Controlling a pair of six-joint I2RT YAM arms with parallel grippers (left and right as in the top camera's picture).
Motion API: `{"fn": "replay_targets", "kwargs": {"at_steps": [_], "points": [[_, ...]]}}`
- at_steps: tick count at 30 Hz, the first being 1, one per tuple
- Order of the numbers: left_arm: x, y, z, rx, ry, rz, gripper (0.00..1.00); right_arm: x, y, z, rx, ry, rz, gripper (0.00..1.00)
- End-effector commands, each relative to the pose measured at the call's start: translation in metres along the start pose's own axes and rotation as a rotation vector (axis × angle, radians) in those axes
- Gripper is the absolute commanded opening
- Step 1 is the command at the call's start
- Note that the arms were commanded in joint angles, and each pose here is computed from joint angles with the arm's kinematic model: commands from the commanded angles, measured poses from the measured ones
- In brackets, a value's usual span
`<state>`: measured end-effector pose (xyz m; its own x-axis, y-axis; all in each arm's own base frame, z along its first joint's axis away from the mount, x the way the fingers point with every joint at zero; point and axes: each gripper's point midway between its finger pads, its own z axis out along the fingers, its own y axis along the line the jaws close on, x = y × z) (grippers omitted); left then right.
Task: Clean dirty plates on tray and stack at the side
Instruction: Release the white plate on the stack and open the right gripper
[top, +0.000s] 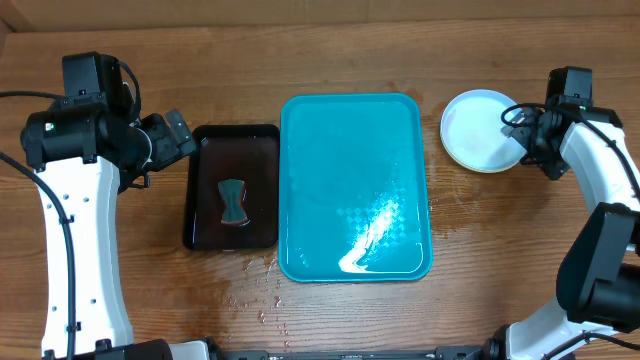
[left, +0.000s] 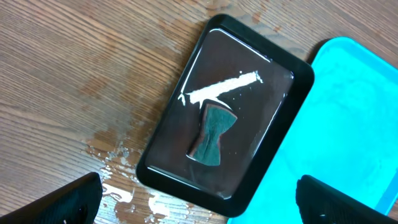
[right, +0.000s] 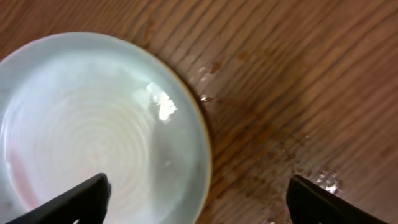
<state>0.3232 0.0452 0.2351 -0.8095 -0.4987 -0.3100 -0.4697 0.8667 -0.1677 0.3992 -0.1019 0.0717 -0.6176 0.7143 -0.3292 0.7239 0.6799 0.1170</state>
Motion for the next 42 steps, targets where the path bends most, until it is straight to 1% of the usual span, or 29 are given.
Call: {"fn": "replay_targets", "kwargs": {"at_steps": [1,3,7,42], "points": [[-0.004,-0.001,-0.002,-0.002,-0.013,-0.004,1.00,0.026,0.035,-0.008,-0.214,0.131,-0.149,1.00],[-0.004,-0.001,-0.002,-0.002,-0.013,-0.004,1.00,0.041,0.047,-0.014,-0.305,0.205,-0.184,1.00],[-0.004,-0.001,-0.002,-0.002,-0.013,-0.004,1.00,0.050,0.044,-0.016,-0.305,0.247,-0.179,1.00],[-0.004,-0.001,-0.002,-0.002,-0.013,-0.004,1.00,0.050,0.044,-0.015,-0.303,0.244,-0.180,1.00]]}}
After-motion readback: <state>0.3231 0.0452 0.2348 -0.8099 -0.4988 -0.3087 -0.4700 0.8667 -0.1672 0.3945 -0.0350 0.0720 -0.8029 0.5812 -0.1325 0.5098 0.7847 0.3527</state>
